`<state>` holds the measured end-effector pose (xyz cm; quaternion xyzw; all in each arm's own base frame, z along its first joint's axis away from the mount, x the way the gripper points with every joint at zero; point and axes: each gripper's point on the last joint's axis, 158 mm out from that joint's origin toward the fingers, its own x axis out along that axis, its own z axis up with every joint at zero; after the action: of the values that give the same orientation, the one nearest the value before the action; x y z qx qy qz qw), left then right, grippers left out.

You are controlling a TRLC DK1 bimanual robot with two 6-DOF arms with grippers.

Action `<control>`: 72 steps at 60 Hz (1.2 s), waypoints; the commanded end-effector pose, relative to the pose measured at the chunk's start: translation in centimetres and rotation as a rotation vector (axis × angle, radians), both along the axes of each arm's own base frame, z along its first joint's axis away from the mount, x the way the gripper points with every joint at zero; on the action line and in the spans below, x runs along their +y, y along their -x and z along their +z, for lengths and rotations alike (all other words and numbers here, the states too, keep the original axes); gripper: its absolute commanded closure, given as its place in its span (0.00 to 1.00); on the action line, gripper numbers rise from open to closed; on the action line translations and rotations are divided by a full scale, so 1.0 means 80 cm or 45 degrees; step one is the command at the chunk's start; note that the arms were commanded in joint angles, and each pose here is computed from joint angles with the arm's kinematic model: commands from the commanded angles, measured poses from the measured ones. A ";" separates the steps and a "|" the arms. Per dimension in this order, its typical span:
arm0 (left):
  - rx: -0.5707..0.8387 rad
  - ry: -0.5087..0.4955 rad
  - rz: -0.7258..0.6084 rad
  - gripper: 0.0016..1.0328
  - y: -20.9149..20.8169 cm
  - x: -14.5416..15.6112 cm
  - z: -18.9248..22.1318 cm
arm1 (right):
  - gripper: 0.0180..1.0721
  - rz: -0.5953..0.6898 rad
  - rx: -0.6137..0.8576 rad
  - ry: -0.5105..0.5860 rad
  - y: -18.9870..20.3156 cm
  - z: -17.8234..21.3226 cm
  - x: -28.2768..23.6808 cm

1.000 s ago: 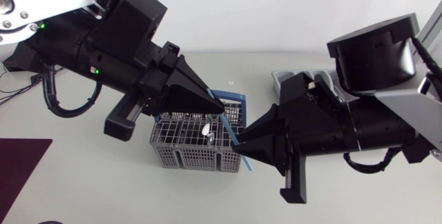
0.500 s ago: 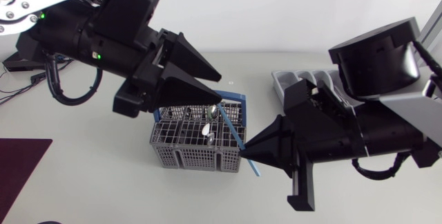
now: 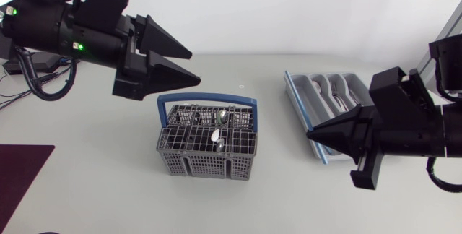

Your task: Unload the cutlery basket into the drawer organizer.

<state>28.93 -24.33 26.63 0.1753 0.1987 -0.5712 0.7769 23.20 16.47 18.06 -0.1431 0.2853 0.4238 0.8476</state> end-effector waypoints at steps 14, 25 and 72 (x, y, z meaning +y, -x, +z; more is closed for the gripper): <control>0.038 -0.103 0.191 0.04 -0.013 0.035 -0.039 | 0.95 -0.305 0.129 0.047 -0.078 -0.058 -0.079; -0.005 -0.165 0.247 0.04 -0.007 0.050 -0.057 | 0.95 -0.496 0.199 0.069 -0.135 -0.092 -0.118; -0.057 -0.295 0.369 0.04 0.010 0.106 -0.114 | 0.91 -0.930 0.561 0.301 -0.239 -0.250 -0.167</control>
<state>28.48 -16.30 18.32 0.2350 0.2690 -0.4252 0.8317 41.80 3.12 -0.96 -0.0462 0.5279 0.0936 0.8428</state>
